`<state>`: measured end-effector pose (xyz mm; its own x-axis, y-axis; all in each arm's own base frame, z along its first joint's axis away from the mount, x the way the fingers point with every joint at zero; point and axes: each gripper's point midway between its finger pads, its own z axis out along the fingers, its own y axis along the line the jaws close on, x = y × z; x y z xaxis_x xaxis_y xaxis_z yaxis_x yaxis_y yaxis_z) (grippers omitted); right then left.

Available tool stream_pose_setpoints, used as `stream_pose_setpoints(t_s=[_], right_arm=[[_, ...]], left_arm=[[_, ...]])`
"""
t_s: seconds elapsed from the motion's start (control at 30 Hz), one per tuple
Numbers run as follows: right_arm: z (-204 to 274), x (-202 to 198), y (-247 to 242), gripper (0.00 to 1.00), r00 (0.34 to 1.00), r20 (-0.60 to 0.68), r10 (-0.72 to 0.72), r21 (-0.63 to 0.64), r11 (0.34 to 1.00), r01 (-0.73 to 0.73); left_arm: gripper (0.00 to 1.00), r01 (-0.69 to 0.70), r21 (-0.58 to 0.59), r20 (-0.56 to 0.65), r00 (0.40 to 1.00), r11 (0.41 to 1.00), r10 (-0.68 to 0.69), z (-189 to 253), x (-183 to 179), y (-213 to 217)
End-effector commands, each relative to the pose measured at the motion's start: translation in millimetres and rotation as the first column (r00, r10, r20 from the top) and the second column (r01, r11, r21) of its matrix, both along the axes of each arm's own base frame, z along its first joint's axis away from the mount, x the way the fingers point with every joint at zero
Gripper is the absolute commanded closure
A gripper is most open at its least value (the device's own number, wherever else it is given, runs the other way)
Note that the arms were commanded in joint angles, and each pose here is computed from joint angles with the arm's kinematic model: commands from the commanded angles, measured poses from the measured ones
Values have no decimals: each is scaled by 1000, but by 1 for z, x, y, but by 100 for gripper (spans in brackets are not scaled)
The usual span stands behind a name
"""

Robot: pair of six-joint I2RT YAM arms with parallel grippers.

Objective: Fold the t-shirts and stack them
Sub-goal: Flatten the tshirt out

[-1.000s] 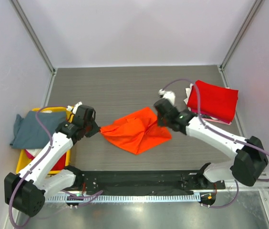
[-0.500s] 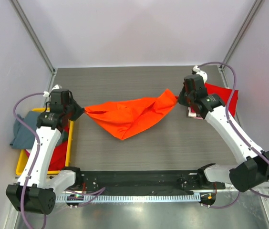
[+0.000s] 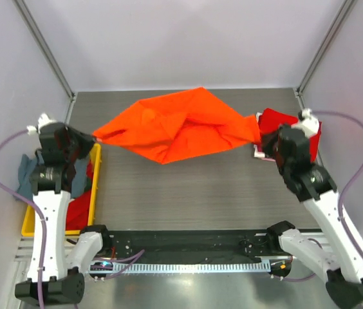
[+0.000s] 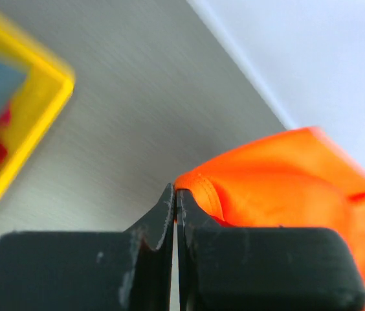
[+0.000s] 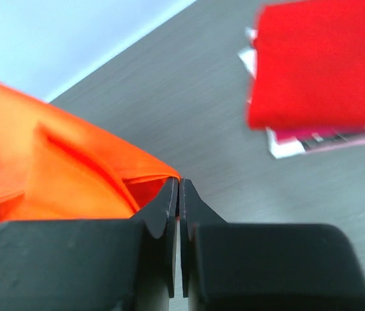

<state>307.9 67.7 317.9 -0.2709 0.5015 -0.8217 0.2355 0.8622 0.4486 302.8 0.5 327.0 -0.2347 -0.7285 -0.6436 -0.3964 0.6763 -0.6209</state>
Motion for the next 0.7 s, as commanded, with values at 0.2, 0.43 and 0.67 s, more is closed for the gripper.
stream_pose_setpoints(t_s=[0.2,0.43,0.67], right_arm=[[-129,-63,-7,17,993,-109,36,85,996,-26],[-148,-50,40,29,921,-257,291,30,955,-294],[-179,-56,117,29,798,-387,462,-39,857,-515]], left_arm=[[65,161,-247,-225,950,956,-218,-170,-29,-51],[26,310,-101,-147,935,945,-322,-120,-20,-72],[27,508,-66,-247,826,859,-507,-135,-33,-141]])
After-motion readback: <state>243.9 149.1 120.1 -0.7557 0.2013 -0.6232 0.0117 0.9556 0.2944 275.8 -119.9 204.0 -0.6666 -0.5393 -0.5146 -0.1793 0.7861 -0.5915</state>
